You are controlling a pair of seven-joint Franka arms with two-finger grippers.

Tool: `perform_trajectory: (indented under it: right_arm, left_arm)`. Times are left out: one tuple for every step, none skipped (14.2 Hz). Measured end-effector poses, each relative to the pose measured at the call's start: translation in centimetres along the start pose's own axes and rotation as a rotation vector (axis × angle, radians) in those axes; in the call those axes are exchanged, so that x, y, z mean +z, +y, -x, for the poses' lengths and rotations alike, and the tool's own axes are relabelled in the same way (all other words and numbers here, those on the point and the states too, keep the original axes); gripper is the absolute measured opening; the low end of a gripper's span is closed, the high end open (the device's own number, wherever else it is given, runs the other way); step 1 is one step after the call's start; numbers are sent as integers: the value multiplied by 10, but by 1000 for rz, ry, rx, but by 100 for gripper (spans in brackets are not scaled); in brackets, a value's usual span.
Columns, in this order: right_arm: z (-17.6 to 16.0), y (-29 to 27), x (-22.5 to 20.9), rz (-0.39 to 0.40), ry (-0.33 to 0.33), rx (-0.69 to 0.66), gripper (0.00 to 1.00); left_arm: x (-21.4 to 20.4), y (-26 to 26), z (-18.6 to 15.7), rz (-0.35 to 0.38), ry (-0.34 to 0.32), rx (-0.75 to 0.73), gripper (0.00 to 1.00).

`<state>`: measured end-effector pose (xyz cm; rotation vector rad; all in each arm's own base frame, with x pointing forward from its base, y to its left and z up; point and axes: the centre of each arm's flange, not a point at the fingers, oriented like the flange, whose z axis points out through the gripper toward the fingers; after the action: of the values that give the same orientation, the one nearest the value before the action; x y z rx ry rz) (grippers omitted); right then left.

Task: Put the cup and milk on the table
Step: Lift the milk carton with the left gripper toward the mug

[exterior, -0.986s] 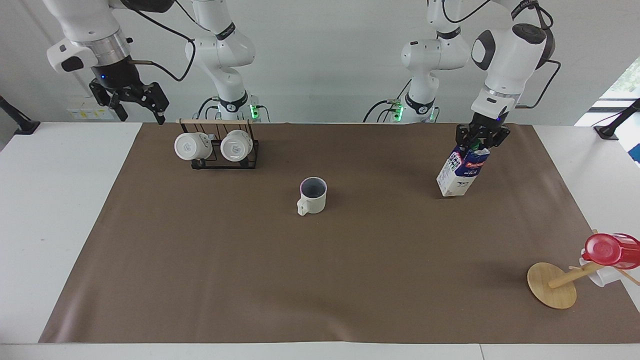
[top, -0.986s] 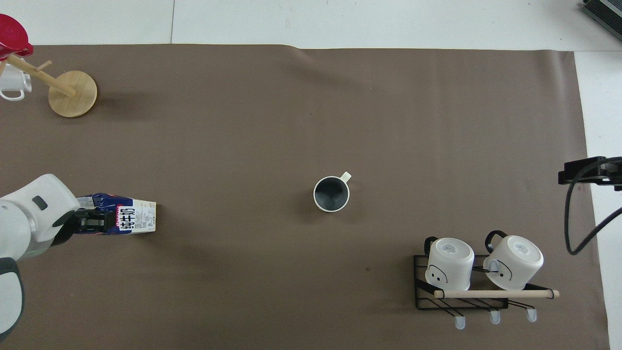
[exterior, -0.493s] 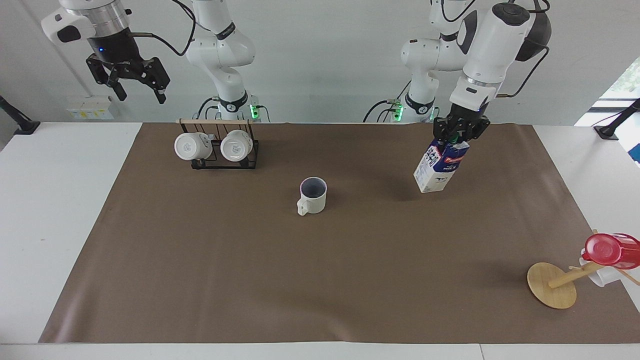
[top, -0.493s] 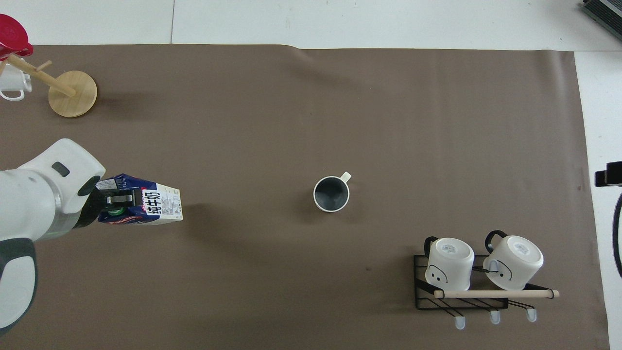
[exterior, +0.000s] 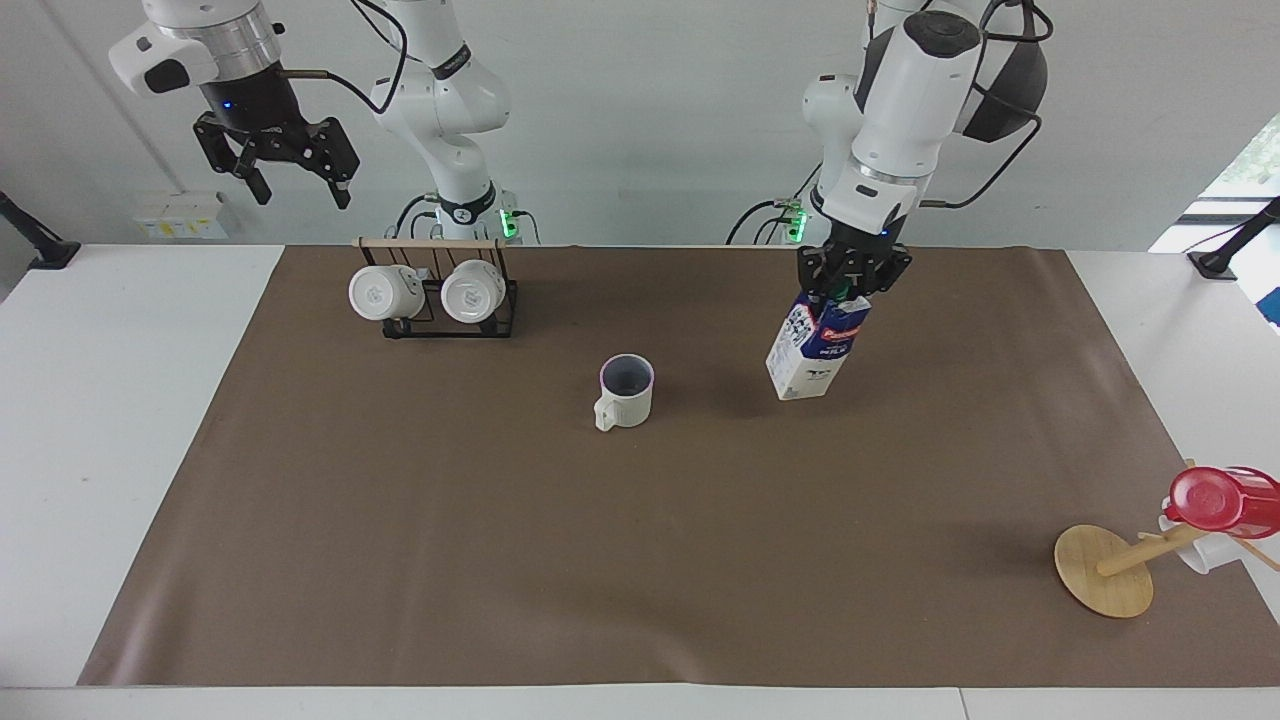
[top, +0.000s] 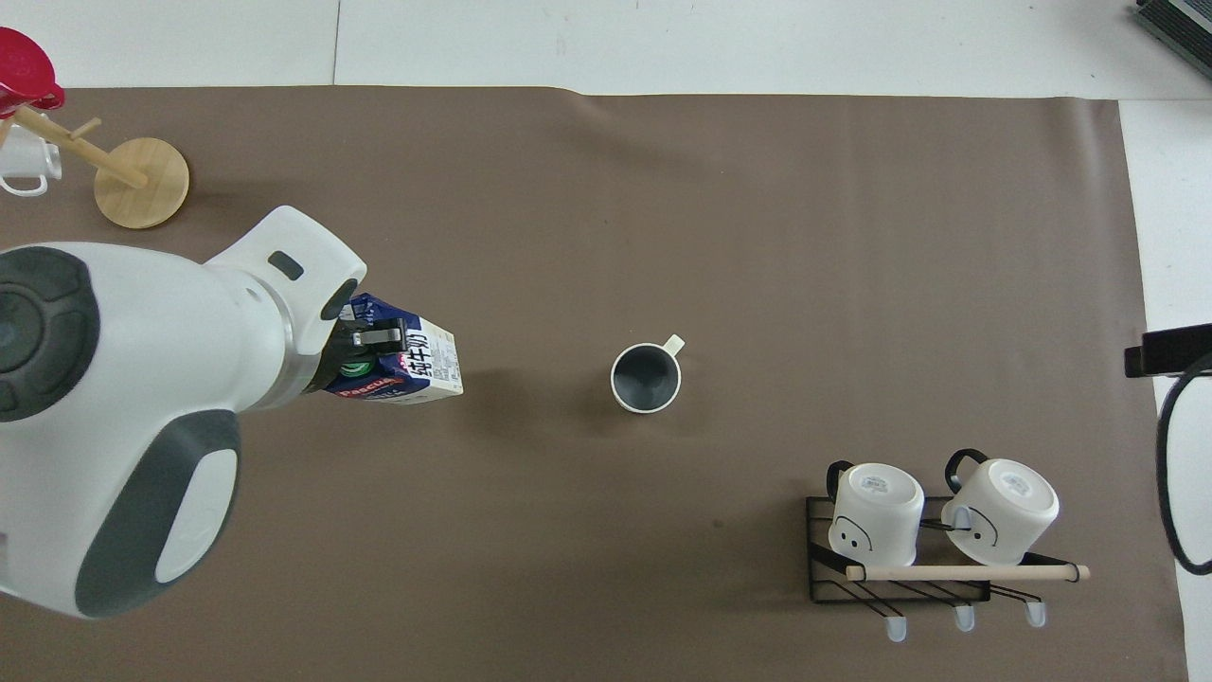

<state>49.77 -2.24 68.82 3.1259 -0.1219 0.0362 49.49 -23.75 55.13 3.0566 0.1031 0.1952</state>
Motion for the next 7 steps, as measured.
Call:
perform_trajectory:
  right_arm:
    - [0,0,0,0,-1,0,100]
    - [0,0,1,0,-1,0,100]
    - [0,0,1,0,-2,0,100]
    - [0,0,1,0,-2,0,100]
    - [0,0,1,0,-2,0,100]
    - [0,0,1,0,-2,0,100]
    - [0,0,1,0,-2,0,100]
  left_arm:
    - [5,15,5,2,-7,-4,51]
    - [9,28,9,4,-11,-1,51]
    - [14,37,12,5,-15,-2,51]
    - [18,44,14,7,-15,-1,51]
    - [22,50,15,10,-13,3,51]
    - [26,55,15,10,-8,5,51]
    - [30,59,15,1,2,1,51]
